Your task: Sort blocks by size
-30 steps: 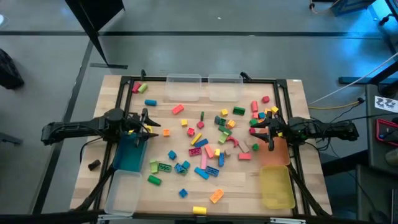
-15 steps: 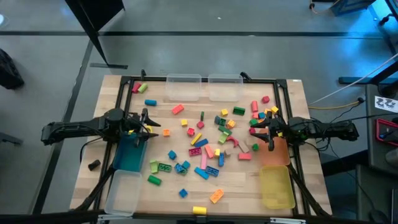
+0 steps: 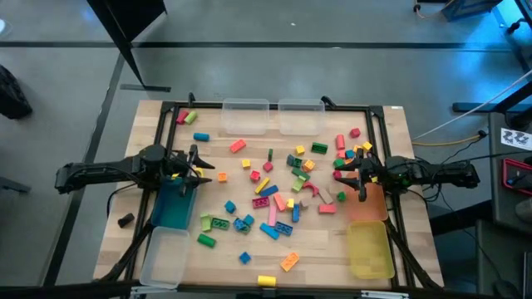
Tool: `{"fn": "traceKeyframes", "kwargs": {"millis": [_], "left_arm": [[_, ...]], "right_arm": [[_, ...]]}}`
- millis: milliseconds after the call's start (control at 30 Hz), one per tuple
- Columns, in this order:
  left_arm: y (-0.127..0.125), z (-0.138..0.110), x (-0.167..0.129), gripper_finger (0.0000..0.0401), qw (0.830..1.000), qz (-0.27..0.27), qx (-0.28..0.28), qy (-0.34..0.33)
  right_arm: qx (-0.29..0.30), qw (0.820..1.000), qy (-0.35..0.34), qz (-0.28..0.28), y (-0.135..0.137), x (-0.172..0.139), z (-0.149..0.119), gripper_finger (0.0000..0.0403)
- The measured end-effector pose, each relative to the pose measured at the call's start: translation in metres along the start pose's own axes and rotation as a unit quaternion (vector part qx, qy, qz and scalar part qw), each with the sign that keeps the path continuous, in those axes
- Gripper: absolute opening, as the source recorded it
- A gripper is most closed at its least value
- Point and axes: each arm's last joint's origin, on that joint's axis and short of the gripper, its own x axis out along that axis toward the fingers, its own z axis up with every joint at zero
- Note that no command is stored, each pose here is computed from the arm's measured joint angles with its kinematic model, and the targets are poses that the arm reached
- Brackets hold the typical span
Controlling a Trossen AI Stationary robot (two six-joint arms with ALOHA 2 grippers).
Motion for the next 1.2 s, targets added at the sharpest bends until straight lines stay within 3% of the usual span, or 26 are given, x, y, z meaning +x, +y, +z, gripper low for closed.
{"fn": "traceKeyframes", "kwargs": {"millis": [300,533,733,833,967,1200], "left_arm": [[0.0,0.0,0.0,0.0205,0.999,0.0,0.036,0.0],[0.0,0.006,0.0,0.0205,0.999,-0.002,-0.001,-0.032],[-0.001,0.012,-0.001,0.0205,0.998,-0.001,0.005,-0.059],[0.001,0.019,-0.002,0.0205,0.994,0.034,0.011,-0.1],[0.005,0.031,-0.006,0.0205,0.978,0.123,-0.001,-0.167],[0.01,0.06,-0.007,0.0205,0.967,0.194,-0.001,-0.162]], "right_arm": [[0.0,1.0,0.0,0.0,0.0,0.0,0.0,0.0179],[0.0,1.0,-0.006,-0.027,-0.002,0.0,0.001,0.0179],[-0.003,0.999,-0.008,-0.044,-0.002,0.0,0.001,0.0179],[-0.003,0.999,-0.009,-0.047,-0.003,0.0,0.001,0.0179],[-0.002,0.999,-0.024,-0.049,-0.003,0.0,0.003,0.0179],[0.015,0.99,-0.095,-0.105,-0.005,-0.001,0.015,0.0179]]}}
